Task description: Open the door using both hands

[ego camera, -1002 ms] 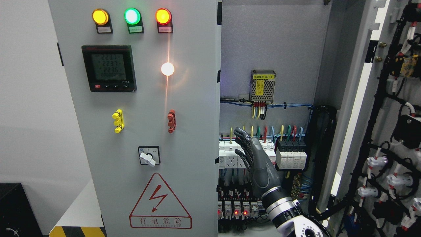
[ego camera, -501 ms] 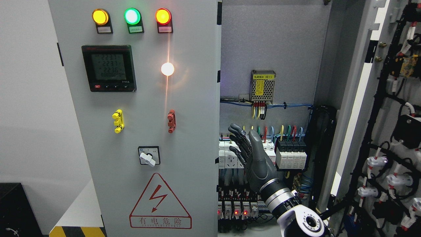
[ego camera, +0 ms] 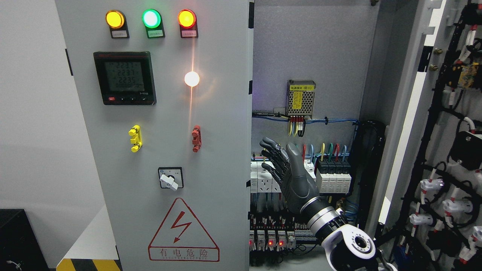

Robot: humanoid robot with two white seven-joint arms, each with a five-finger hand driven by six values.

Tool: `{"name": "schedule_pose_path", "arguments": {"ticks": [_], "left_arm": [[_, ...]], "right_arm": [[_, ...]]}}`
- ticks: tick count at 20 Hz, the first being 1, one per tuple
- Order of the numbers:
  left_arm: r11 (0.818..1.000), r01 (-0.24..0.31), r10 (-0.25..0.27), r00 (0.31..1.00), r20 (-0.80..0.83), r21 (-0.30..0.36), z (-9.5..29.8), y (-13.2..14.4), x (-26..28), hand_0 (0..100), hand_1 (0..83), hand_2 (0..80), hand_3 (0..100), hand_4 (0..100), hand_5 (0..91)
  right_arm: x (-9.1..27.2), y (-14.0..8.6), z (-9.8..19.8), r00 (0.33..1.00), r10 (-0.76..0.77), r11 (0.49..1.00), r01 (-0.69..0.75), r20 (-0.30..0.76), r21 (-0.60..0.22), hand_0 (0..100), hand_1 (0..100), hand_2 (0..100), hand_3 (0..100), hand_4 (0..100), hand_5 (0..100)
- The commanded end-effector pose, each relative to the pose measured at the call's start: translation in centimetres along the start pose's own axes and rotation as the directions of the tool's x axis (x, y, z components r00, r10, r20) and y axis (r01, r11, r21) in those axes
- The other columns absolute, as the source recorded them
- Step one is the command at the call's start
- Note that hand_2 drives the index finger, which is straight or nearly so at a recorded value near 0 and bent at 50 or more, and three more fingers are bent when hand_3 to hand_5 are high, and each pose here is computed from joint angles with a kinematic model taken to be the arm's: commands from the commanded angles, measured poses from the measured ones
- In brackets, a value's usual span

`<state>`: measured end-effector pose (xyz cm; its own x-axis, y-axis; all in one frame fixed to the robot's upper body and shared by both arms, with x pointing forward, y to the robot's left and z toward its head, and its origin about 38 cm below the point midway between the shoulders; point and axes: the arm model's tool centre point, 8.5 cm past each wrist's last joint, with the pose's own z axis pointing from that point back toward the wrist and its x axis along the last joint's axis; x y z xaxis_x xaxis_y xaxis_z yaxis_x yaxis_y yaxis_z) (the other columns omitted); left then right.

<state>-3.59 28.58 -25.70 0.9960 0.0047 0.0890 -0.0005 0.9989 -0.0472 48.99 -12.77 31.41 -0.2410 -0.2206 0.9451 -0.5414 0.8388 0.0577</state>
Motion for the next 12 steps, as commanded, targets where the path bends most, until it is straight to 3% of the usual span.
{"name": "schedule_pose_path", "arguments": {"ticks": [1,12], "left_arm": [[1.000,0.005,-0.005,1.000,0.024,-0.003,-0.12,-0.08,0.66,0,0.0,0.0,0,0,0.0],[1.000,0.006,-0.006,1.000,0.019,-0.006,-0.15,-0.28,0.66,0,0.0,0.0,0,0,0.0]], "right_arm": [[-0.50,-1.18,-0.20,1.000,-0.017,1.000,0.017,-0.025,-0.006,0,0,0,0,0,0],[-0.39,-0.90,-0.68,0.999,-0.019,0.997,0.021,-0.030,0.079,0,0,0,0,0,0]]}}
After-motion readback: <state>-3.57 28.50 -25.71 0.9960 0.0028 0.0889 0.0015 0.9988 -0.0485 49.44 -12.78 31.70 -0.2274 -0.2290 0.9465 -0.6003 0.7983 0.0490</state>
